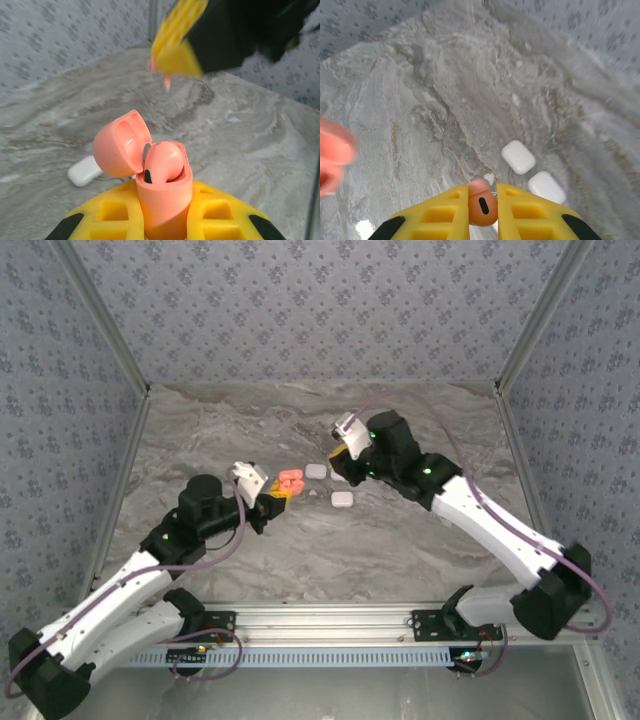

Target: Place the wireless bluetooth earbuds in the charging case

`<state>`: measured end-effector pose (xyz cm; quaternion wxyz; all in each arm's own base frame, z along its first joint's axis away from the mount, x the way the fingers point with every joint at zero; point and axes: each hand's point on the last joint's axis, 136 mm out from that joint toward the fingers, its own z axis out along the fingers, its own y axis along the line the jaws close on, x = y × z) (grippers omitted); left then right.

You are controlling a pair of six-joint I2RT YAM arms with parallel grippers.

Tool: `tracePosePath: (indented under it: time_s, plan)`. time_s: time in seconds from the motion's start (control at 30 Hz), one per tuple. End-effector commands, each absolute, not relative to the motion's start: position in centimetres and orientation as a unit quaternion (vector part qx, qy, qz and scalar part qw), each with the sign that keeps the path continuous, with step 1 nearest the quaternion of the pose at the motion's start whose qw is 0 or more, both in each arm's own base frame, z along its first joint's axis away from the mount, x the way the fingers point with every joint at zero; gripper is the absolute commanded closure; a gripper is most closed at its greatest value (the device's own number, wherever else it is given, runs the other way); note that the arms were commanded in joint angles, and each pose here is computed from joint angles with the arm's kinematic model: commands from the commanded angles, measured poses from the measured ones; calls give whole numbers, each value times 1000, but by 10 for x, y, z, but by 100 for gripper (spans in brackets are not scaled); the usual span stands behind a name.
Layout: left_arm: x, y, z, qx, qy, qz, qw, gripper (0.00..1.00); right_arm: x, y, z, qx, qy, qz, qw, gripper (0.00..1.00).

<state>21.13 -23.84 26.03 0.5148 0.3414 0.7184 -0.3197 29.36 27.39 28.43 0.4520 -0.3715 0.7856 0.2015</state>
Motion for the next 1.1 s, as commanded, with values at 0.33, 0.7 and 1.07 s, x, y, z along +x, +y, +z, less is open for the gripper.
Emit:
tracePosePath:
  time_s: [0.33,0.7,1.07]
  plan:
    - [193,-277,308,411,621,-415,523,100,237,277,330,-502,676,192,505,82]
    - [192,-281,310,415,617,-422,518,100,234,293,314,-534,663,187,490,82]
    - [193,-281,310,415,620,-421,517,100,225,298,312,-546,655,204,481,82]
